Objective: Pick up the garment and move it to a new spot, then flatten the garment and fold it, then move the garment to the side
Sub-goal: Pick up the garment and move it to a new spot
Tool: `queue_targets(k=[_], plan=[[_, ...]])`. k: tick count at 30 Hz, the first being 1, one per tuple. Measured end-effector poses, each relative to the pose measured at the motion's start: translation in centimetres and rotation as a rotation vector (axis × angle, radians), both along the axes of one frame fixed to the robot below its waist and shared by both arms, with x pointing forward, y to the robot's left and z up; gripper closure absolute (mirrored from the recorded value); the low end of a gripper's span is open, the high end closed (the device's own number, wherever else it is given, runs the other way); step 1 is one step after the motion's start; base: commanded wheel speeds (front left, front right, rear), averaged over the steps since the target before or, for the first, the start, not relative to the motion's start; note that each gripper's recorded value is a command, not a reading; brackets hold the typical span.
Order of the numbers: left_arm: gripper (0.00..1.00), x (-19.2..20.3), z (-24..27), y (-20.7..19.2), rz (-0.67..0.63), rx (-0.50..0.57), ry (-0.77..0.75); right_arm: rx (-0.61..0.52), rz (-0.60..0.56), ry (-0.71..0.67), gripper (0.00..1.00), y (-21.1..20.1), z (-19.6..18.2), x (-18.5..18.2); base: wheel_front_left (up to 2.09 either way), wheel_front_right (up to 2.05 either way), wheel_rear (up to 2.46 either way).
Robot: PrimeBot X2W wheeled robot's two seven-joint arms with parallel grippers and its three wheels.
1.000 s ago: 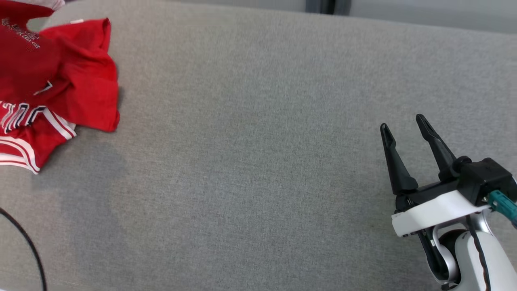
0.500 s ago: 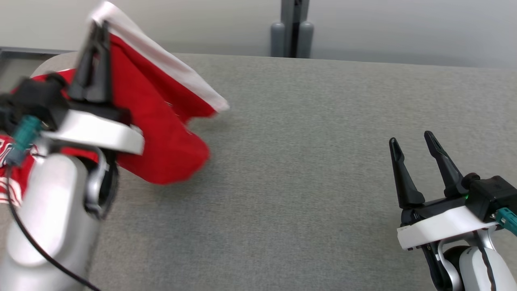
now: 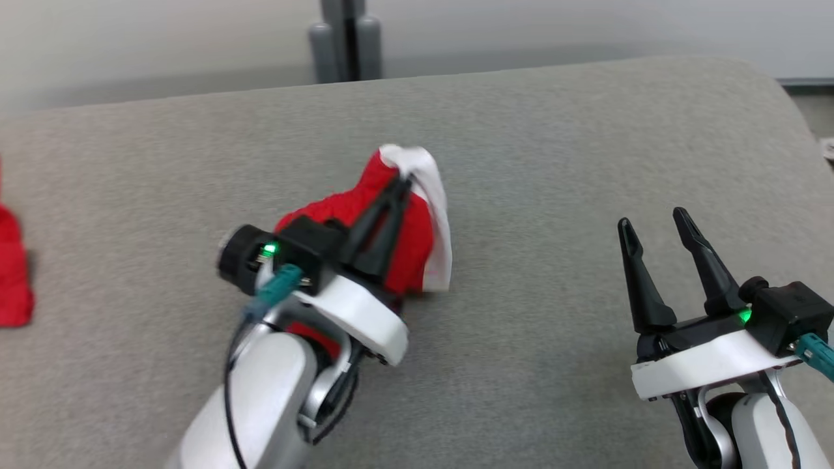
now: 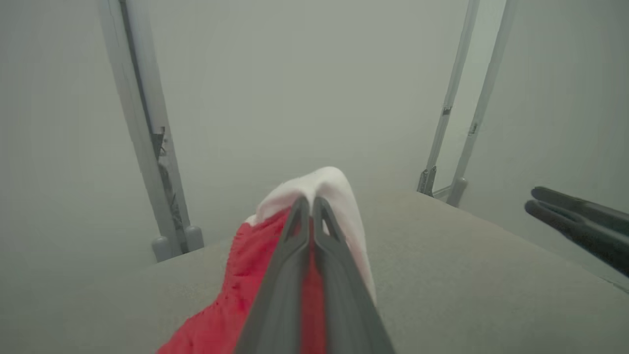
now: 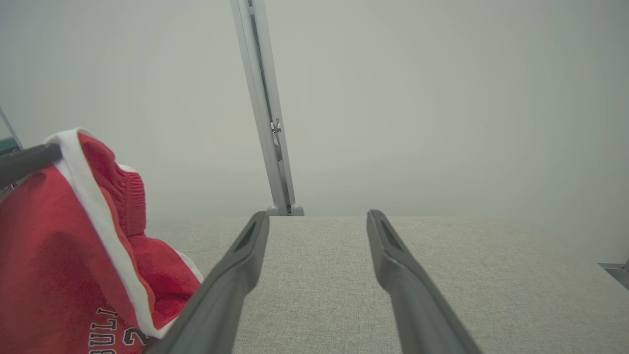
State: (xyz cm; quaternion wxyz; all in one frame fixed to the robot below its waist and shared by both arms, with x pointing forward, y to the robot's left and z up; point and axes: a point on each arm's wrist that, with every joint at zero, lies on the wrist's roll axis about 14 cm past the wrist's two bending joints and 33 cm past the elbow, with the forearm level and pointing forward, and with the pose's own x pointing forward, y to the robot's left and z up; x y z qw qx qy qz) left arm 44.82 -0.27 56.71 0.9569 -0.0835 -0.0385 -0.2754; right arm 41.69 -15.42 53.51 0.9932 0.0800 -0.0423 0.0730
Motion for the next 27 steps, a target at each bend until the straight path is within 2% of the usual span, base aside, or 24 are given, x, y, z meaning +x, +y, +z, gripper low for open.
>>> queue_targets(k=[7, 13, 15, 16, 23, 25, 27], plan=[[1.00, -1.7, -5.0, -9.1, -0.278, 0.049, 0.127, 0.011, -0.129, 0.029, 0.00, -4.4, -1.3, -1.5, 0.00, 0.00, 0.00], [1.00, -4.0, -10.5, -13.4, -0.450, 0.098, 0.281, 0.019, -0.205, 0.077, 0.00, -6.7, -3.2, -2.3, 0.00, 0.00, 0.00], [0.48, -5.4, -12.6, -14.1, -0.512, 0.127, 0.344, 0.016, -0.220, 0.091, 0.00, -7.2, -3.8, -2.4, 0.00, 0.00, 0.00], [0.00, -5.9, -13.1, -14.3, -0.529, 0.133, 0.354, 0.017, -0.225, 0.098, 0.00, -7.4, -4.1, -2.4, 0.00, 0.00, 0.00], [0.00, -7.7, -11.0, -14.2, -0.564, 0.068, 0.297, 0.028, -0.185, 0.069, 0.00, -6.1, -3.4, -1.4, 0.00, 0.00, 0.00], [0.00, -7.8, -10.3, -13.6, -0.544, 0.056, 0.271, 0.033, -0.162, 0.055, 0.00, -5.4, -3.0, -1.1, 0.00, 0.00, 0.00], [0.00, -6.8, -9.3, -12.1, -0.470, 0.031, 0.233, 0.036, -0.141, 0.043, 0.00, -4.6, -2.5, -0.8, 0.00, 0.00, 0.00]])
